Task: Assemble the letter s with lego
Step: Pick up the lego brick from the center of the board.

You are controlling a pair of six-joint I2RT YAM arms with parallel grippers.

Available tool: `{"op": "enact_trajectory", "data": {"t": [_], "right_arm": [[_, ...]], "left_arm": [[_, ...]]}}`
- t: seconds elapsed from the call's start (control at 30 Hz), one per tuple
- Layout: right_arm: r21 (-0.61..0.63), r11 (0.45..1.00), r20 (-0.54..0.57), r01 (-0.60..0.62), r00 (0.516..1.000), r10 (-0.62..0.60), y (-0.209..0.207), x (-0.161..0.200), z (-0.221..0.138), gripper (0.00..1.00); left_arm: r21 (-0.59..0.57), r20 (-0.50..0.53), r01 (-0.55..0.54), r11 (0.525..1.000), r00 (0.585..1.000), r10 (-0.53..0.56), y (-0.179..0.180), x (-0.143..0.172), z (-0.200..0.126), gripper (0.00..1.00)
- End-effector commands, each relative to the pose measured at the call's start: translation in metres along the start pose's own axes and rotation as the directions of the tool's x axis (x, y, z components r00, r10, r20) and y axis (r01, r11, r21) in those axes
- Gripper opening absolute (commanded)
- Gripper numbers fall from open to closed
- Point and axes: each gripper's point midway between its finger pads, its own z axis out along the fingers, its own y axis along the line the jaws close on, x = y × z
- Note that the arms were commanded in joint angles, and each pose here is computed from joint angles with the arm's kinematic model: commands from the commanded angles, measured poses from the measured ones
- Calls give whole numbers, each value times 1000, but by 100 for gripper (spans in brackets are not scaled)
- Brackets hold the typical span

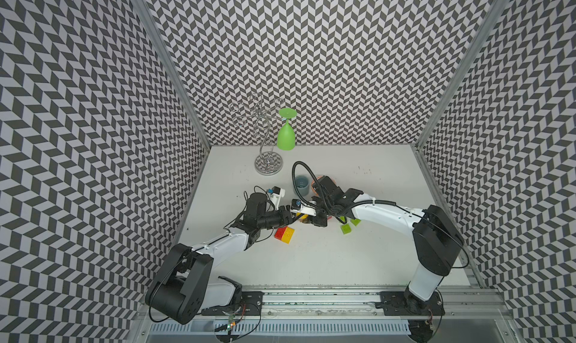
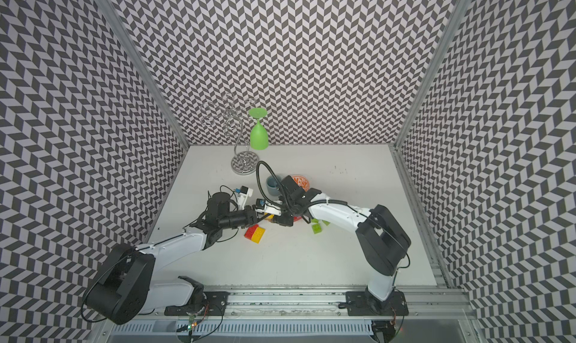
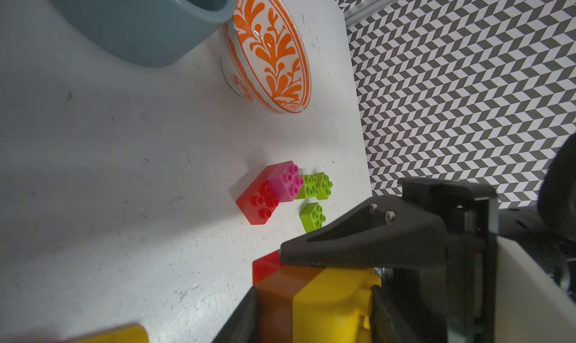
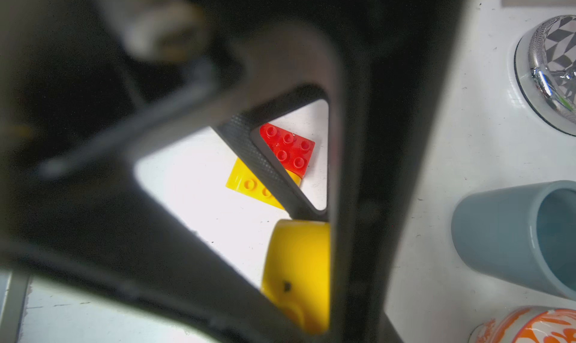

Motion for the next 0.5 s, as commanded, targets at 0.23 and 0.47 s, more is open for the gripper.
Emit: {"op": "enact_trajectory", "data": {"t": [0.23,0.47], "right_arm": [[2,999,33,48,998,-48,-4,-14,5,28],[-6,999,34,48,998,-47,-1,-13,5,22]], "left_arm": [[65,-5,-65,996,998,66,-24,-5,-2,32],[67,8,-79,995,997,79,-27,-6,-5,40]]}}
